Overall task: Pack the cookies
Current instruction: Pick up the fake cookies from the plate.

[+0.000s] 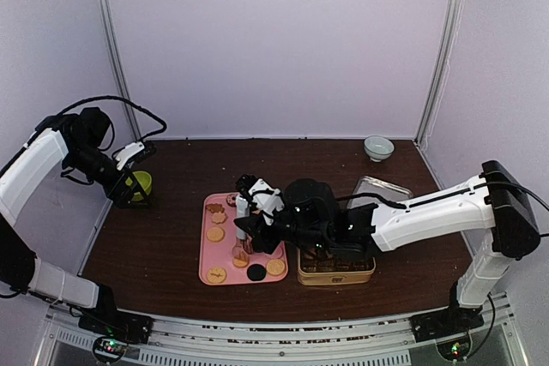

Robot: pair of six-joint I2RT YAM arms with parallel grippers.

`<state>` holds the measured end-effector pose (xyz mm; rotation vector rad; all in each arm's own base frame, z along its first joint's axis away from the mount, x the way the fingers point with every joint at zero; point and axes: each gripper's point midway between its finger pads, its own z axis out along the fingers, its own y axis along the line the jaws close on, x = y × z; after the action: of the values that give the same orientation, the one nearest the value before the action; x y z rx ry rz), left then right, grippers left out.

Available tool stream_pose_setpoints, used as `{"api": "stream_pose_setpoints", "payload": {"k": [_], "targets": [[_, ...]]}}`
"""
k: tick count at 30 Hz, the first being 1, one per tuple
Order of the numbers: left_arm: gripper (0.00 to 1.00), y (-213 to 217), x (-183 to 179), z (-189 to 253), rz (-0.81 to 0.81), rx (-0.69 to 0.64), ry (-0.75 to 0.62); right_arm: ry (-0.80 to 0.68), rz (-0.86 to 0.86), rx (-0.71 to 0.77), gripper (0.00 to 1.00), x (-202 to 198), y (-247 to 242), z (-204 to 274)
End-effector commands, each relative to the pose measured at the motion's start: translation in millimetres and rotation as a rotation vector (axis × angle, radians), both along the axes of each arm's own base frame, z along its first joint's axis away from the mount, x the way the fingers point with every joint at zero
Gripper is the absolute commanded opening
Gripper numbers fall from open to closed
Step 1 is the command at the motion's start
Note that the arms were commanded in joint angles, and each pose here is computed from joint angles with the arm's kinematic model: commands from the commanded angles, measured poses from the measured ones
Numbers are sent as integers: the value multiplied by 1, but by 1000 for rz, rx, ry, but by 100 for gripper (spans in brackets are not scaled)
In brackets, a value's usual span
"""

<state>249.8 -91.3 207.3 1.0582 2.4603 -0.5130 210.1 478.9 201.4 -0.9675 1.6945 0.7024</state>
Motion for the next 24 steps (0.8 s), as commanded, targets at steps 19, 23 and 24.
{"api": "stream_pose_setpoints", "payload": {"k": [19,23,24], "targets": [[90,-1,-3,17,-5,-18,-57,-38,-24,86,37,7,9,24],[90,-1,-2,17,-5,-18,-58,-25,-14,78,38,6,13,17],[90,-1,-3,17,-5,-17,-59,-14,-10,74,38,5,14,13]]}}
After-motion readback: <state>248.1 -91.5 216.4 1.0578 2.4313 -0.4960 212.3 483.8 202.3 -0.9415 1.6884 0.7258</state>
